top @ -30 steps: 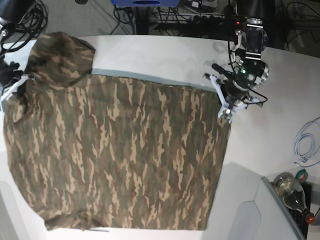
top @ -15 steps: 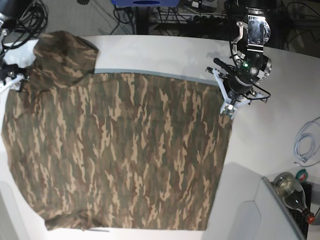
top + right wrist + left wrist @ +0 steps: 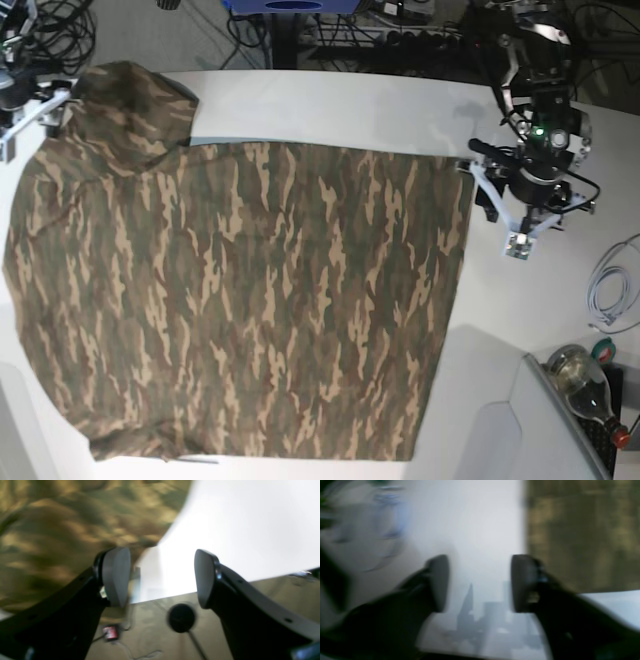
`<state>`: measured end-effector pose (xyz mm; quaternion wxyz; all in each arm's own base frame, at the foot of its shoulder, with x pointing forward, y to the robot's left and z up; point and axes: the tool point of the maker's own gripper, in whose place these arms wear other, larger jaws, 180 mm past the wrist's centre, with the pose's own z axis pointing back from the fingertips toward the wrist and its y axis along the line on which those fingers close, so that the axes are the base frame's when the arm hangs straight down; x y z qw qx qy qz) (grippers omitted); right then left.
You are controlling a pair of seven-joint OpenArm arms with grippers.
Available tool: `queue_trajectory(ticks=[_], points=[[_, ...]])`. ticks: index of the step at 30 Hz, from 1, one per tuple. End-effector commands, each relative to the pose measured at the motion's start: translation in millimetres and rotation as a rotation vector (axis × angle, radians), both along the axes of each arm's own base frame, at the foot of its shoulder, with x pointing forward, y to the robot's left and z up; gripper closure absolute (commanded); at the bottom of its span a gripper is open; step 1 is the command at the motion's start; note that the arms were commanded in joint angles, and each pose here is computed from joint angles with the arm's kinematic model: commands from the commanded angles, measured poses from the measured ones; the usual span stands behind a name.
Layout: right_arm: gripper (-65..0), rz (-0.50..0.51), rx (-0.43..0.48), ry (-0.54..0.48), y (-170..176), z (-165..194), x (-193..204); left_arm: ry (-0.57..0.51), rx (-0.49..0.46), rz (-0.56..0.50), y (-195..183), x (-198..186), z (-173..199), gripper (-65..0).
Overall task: Layout the t-shirt on the table in an organized manner, then fold the t-shirt properly
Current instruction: 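Release the shirt and regrasp its edge with both grippers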
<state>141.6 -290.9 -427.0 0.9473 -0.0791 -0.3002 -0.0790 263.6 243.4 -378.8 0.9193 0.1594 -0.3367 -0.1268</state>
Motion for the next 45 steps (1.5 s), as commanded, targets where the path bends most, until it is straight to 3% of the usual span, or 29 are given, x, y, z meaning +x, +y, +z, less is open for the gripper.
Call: queue_trajectory(ticks=[1,4,6,7,10,15,17,25,32,38,42,45], points=[[-38.4,0.023,0.018,-0.041,2.1,7.6,-0.7,-0.02,0.045,0.019,16.0,3.6,8.3,-18.1],[-44.6,0.062,0.193,-0.15,27.8,11.9,-6.3,0.001,-0.022,0.056,25.7,-8.0,-6.5,-3.5],[-47.7,0.055,0.278,-0.21,32.2,14.7,-7.0,-0.014,-0.147,0.068,30.1,-20.3,-14.4,-1.6],[-48.0,0.037,0.304,-0.226,30.0,14.1,-9.6,-0.04,-0.237,0.07,29.4,-24.9,-15.2,-4.3],[-48.0,-0.028,0.304,-0.249,13.2,14.4,-15.3,-0.1,-0.436,0.119,36.8,-42.1,-16.0,-20.2],[-48.0,-0.056,0.29,-0.256,4.5,16.5,-17.8,-0.093,-0.626,0.128,36.1,-59.1,-34.8,-55.8],[-48.0,-0.056,0.287,-0.255,3.6,16.7,-18.5,-0.066,-0.66,0.135,33.5,-62.6,-47.5,-60.4],[-48.0,-0.056,0.285,-0.241,2.7,15.4,-24.0,-0.061,-0.781,0.194,14.8,-43.4,-73.5,-58.4],[-48.0,-0.061,0.282,-0.226,1.8,13.9,-30.7,0.042,-0.864,0.147,-29.0,-41.0,-100.8,-56.3],[-48.2,-0.107,0.342,-0.164,9.1,-10.2,-52.7,0.036,-0.882,0.145,-37.8,-39.0,-100.7,-43.6],[-48.3,-0.119,0.364,-0.139,12.1,-20.5,-58.4,0.034,-0.883,0.143,-37.7,-36.5,-100.1,-28.5],[-48.5,-0.065,0.396,-0.129,30.7,-24.3,-50.7,0.032,-0.878,0.144,-34.8,-36.5,-99.6,-16.6]])
